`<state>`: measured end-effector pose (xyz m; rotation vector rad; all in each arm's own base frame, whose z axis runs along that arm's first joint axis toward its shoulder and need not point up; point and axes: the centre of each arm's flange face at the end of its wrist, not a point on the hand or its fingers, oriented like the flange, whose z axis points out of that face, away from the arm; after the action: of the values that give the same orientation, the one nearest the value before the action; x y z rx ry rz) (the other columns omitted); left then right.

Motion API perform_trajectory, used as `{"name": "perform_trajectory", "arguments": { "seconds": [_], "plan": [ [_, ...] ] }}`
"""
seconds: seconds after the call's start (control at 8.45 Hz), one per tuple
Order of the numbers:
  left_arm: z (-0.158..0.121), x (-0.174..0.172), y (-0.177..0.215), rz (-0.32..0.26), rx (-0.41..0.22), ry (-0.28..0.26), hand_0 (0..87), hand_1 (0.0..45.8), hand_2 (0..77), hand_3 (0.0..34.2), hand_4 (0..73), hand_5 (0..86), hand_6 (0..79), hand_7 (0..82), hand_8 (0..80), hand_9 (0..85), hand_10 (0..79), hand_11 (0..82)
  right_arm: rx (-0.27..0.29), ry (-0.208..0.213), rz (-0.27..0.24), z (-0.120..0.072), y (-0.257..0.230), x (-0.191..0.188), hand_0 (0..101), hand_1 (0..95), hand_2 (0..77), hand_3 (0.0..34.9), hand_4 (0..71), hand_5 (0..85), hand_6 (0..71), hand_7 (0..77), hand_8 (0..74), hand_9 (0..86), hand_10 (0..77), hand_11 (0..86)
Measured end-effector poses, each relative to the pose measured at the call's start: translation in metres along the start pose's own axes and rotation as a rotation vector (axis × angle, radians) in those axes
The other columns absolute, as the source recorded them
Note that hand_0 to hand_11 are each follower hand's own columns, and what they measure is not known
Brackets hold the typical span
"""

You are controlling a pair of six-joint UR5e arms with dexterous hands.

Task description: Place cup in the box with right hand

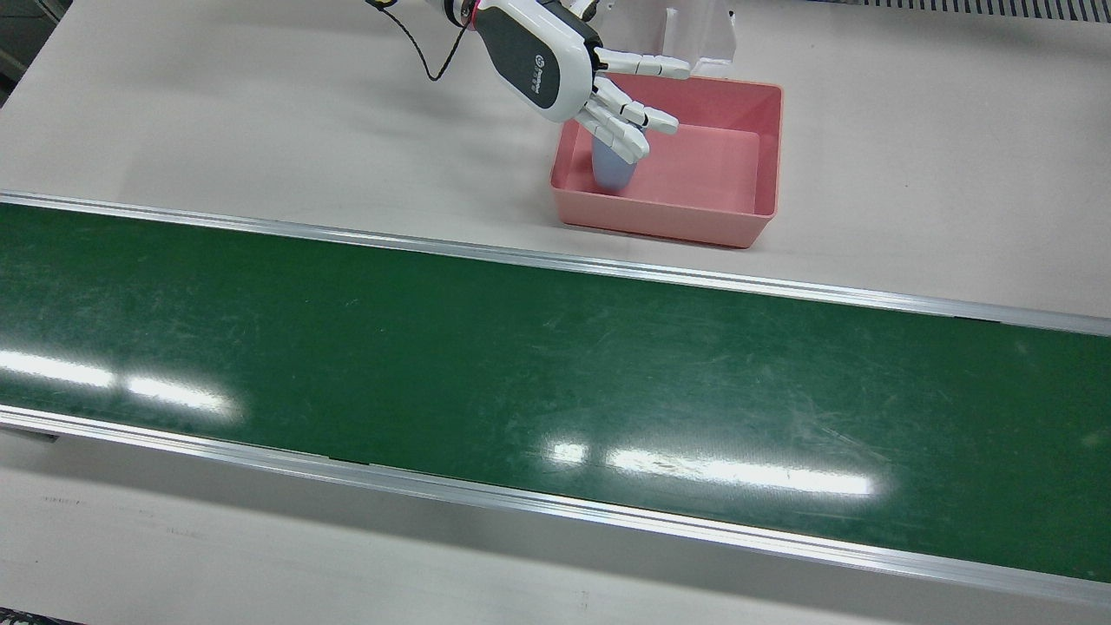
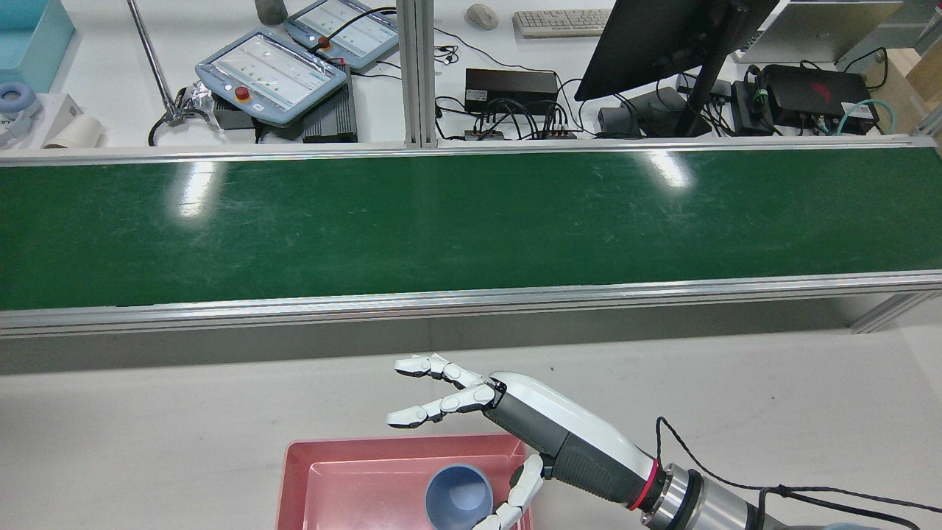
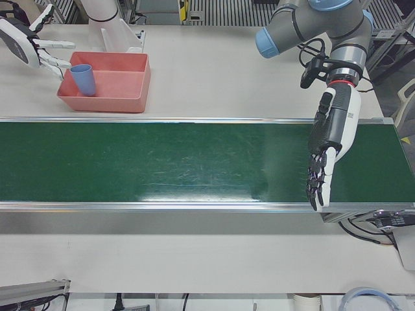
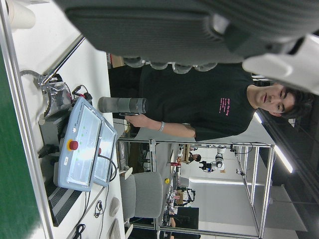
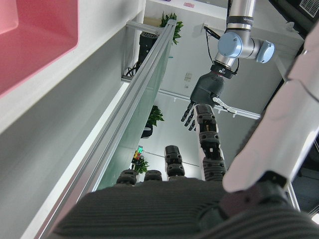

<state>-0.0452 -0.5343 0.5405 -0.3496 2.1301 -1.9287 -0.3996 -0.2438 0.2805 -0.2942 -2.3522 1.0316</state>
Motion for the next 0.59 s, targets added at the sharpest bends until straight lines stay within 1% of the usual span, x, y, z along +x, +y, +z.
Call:
{"name": "perform_trajectory", "arguments": {
  "seconds": [0.12, 0.24, 0.35, 0.47, 0.59],
  "plan": [
    [0.000, 0.000, 0.000, 0.000, 0.000, 0.000, 0.0, 0.5, 0.5, 0.0, 1.1, 0.5, 0.0, 0.5, 0.0, 0.0, 0.0, 0.0, 0.001, -0.001, 0.003, 0.000, 0.000, -0.001, 46, 4.9, 1.6, 0.0, 17.5, 2.7, 4.4, 18.5, 0.0, 2.2, 1.6, 3.8],
    [0.000, 0.000, 0.000, 0.000, 0.000, 0.000, 0.0, 0.5, 0.5, 0.0, 1.1, 0.5, 0.5, 0.5, 0.0, 0.0, 0.0, 0.0, 0.007, -0.020, -0.004, 0.001, -0.006, -0.012, 46, 11.5, 1.6, 0.0, 16.4, 2.2, 4.9, 20.2, 0.0, 2.2, 1.6, 3.8],
    [0.000, 0.000, 0.000, 0.000, 0.000, 0.000, 0.0, 0.5, 0.5, 0.0, 1.1, 0.5, 0.0, 0.5, 0.0, 0.0, 0.0, 0.0, 0.030, -0.068, -0.028, 0.003, -0.023, -0.042, 46, 12.5, 13.1, 0.0, 15.3, 3.3, 7.6, 28.4, 0.5, 6.0, 2.2, 6.5],
    [0.000, 0.000, 0.000, 0.000, 0.001, 0.000, 0.0, 0.5, 0.5, 0.0, 1.1, 0.5, 0.0, 0.5, 0.0, 0.0, 0.0, 0.0, 0.069, -0.123, -0.054, -0.001, -0.049, -0.080, 46, 3.3, 7.1, 0.0, 19.1, 4.4, 17.5, 39.8, 6.5, 16.4, 12.5, 16.9],
    [0.000, 0.000, 0.000, 0.000, 0.000, 0.000, 0.0, 0.5, 0.5, 0.0, 1.1, 0.5, 0.0, 0.5, 0.0, 0.0, 0.0, 0.0, 0.114, -0.173, -0.082, -0.008, -0.079, -0.118, 44, 6.0, 3.8, 0.0, 19.1, 4.4, 20.7, 54.0, 21.3, 28.9, 13.6, 20.2]
  ]
}}
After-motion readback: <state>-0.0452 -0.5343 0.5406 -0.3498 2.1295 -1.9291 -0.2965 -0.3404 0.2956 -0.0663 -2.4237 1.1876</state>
